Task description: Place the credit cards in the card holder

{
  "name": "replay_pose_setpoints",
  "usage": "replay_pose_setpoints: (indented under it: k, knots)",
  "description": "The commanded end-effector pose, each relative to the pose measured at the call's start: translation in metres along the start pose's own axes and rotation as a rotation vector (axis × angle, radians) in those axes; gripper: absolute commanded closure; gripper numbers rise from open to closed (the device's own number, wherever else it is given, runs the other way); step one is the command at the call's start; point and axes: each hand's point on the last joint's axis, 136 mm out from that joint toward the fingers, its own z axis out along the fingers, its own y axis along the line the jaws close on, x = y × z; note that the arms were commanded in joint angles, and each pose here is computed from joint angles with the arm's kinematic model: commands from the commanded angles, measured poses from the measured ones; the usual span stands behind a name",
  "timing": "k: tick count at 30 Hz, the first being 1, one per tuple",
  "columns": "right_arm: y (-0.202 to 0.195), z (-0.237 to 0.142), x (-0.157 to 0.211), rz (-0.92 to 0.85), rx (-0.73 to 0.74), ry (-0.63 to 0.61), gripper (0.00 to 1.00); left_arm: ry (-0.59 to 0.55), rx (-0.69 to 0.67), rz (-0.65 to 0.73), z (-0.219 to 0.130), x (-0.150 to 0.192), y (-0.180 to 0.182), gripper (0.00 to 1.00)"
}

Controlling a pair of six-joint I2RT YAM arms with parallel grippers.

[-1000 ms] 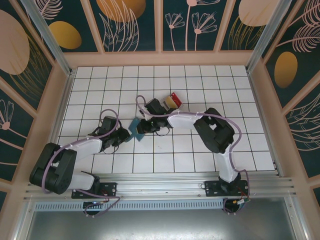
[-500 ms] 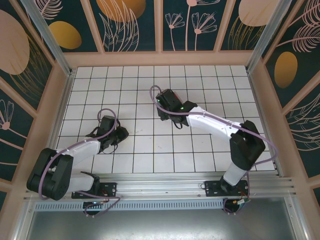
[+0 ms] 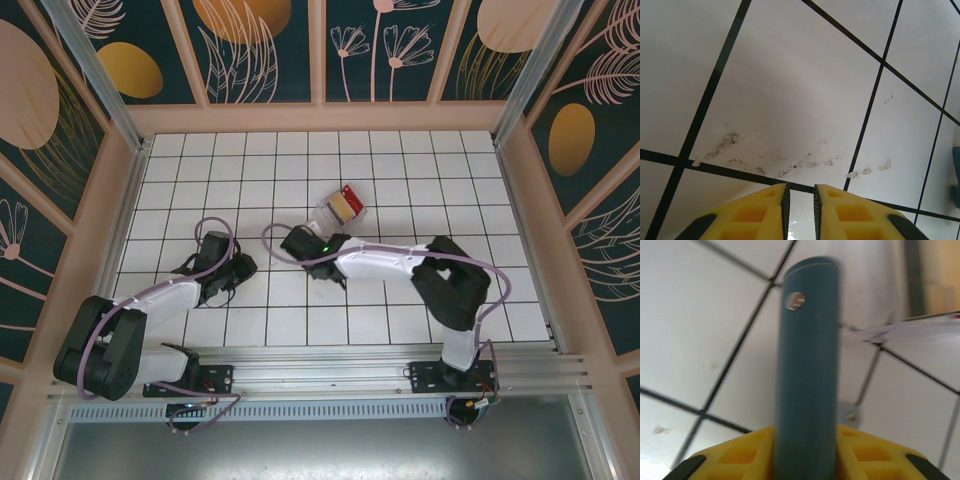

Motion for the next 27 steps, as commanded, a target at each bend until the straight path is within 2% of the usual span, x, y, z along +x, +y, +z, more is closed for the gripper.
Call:
replay_pose_setpoints:
  k: [1,4,9,14,21,27]
  knots:
    - [0.036,0.0,-0.005,-0.024,-0.058,0.004,0.69,-0.022,0.003,0.023,-0.003,-0.004,-0.003,0.77]
    - [0.058,0.008,0.002,-0.05,-0.097,0.034,0.66,-0.024,0.001,0.021,-0.005,-0.003,-0.001,0.77]
    - [0.077,-0.007,-0.014,0.008,-0.256,0.001,0.5,-0.017,0.0,0.021,-0.006,0.0,0.001,0.77]
    - [0.076,-0.035,-0.038,0.065,-0.355,-0.062,0.47,-0.018,0.004,0.021,-0.005,-0.001,-0.001,0.77]
    - [0.031,-0.071,-0.072,0.248,-0.495,-0.175,0.47,0.004,0.037,0.036,-0.004,-0.002,-0.013,0.77]
    - [-0.022,-0.046,-0.064,0.423,-0.589,-0.128,0.52,0.053,0.15,0.059,0.001,0.0,-0.04,0.77]
